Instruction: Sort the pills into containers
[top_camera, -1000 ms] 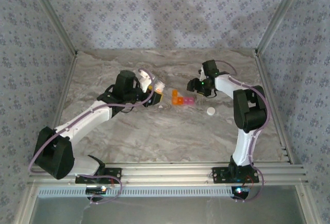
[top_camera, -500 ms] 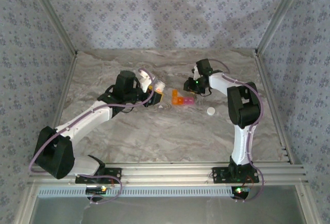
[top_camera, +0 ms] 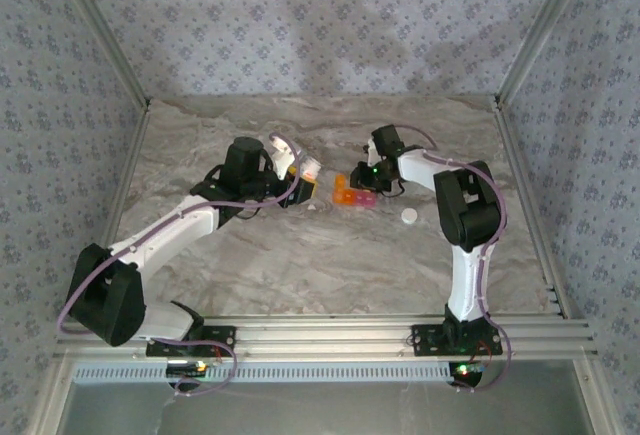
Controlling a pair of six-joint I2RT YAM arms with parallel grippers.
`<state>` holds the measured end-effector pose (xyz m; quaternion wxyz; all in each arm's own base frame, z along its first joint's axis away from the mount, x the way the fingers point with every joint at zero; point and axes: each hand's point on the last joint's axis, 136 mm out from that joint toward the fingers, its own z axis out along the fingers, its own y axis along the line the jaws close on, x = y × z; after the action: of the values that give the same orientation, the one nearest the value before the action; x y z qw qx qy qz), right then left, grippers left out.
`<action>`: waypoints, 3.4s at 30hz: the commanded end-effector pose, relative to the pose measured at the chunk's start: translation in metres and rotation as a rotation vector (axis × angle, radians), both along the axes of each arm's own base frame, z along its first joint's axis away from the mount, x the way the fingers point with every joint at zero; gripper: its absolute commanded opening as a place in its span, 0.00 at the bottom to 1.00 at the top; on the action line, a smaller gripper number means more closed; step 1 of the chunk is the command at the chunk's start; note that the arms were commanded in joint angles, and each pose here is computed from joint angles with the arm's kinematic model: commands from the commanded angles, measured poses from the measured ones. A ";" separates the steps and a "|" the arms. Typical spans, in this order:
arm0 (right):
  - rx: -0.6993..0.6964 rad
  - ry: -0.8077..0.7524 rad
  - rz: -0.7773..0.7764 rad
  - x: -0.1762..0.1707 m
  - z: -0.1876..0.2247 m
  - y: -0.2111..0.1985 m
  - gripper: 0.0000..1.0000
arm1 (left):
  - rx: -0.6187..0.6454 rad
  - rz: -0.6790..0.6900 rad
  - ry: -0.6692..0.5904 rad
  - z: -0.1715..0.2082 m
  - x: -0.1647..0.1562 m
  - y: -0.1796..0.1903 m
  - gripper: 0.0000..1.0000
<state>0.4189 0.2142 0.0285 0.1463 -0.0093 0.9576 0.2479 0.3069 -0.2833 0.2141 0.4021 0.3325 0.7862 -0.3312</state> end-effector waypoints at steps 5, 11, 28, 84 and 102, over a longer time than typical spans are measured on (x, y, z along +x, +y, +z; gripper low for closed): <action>0.037 0.026 0.061 -0.028 0.001 0.025 0.28 | -0.031 -0.040 -0.033 0.009 0.000 -0.008 0.00; 0.052 0.033 0.091 -0.040 -0.001 0.041 0.28 | -0.029 -0.038 -0.029 0.008 -0.003 -0.007 0.00; 0.083 -0.072 0.037 -0.045 0.047 0.028 0.59 | -0.006 -0.064 0.013 -0.016 -0.007 -0.008 0.00; -0.252 -0.189 0.069 -0.073 0.022 -0.015 0.93 | 0.261 0.019 0.356 -0.143 -0.022 -0.009 0.00; -0.220 -0.161 0.030 -0.069 0.013 -0.015 0.92 | 0.388 0.007 0.455 -0.151 -0.022 -0.007 0.00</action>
<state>0.3426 0.1987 0.0379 0.2121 -0.0730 0.9645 0.1397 0.2868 -0.2885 0.0619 0.1583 0.3051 0.9059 -0.2474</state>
